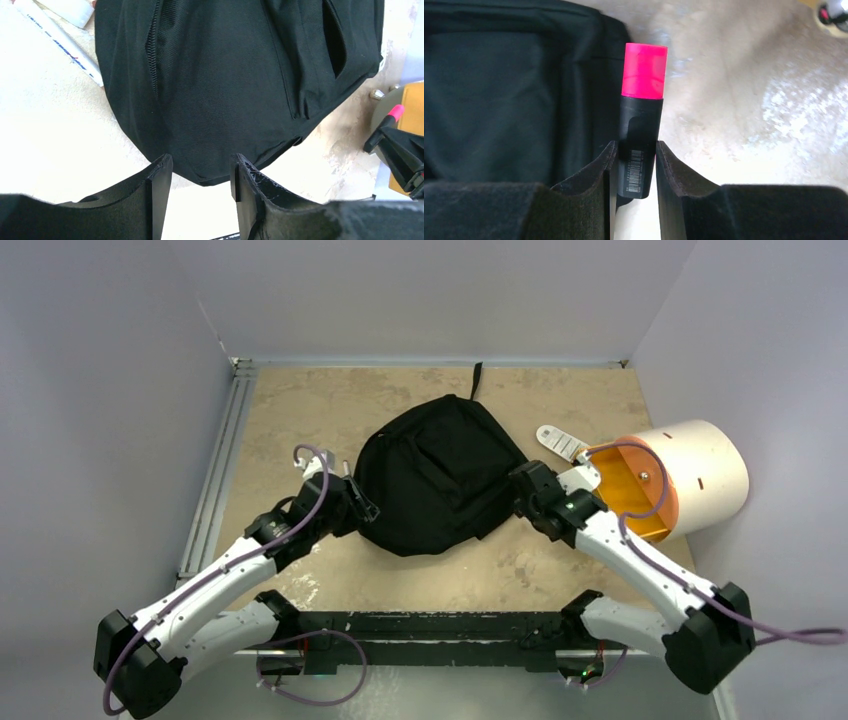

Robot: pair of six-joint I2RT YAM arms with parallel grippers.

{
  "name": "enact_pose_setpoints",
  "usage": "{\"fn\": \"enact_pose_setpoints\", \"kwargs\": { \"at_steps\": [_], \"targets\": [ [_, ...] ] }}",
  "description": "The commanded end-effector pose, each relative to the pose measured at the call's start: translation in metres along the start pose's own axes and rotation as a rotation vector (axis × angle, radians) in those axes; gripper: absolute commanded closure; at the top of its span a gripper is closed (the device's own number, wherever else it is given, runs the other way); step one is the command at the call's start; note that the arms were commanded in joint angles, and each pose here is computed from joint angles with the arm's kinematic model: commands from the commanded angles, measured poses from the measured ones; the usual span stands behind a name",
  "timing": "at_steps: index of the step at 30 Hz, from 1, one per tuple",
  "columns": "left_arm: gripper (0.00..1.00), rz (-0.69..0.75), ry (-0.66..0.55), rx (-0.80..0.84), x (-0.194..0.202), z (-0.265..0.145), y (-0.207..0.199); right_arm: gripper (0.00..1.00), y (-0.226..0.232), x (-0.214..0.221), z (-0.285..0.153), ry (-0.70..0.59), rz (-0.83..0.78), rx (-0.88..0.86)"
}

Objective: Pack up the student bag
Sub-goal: Pick up the stationery from the center of the board.

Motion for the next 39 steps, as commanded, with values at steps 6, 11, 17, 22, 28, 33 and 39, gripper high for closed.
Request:
{"fn": "enact_pose_setpoints", "kwargs": {
  "at_steps": [6, 11, 17, 22, 28, 33, 39],
  "targets": [
    [0.48, -0.008, -0.066, 0.213, -0.033, -0.028, -0.043, 0.84, 0.053, -0.028, -0.077, 0.053, -0.171, -0.745],
    [0.44, -0.063, -0.068, 0.287, -0.042, -0.038, -0.059, 0.86, 0.072, -0.020, -0.106, 0.125, -0.279, -1.060],
    [0.16, -0.142, -0.056, 0.425, -0.052, -0.051, -0.081, 0.95, 0.089, 0.001, -0.122, 0.171, -0.403, -1.283],
    [0.13, -0.148, -0.095, 0.534, -0.059, -0.059, -0.093, 0.95, 0.100, 0.021, -0.136, 0.215, -0.491, -1.372],
    [0.14, -0.124, -0.089, 0.595, -0.058, -0.056, -0.100, 0.95, 0.110, 0.041, -0.144, 0.279, -0.534, -1.411],
    [0.18, -0.118, -0.110, 0.619, -0.060, -0.057, -0.103, 0.95, 0.118, 0.051, -0.149, 0.322, -0.521, -1.422],
    [0.25, -0.113, -0.093, 0.605, -0.057, -0.049, -0.102, 0.95, 0.127, 0.059, -0.160, 0.372, -0.504, -1.469]
  ]
}}
Point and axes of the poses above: each gripper's point midway between its finger pads, its own z axis out along the fingers, its own y axis along the line the jaws close on, x = y × z, the point moved 7 cm from there along -z, back along the fingers, and after that the axes turned 9 degrees about z, right-handed, at the moved point
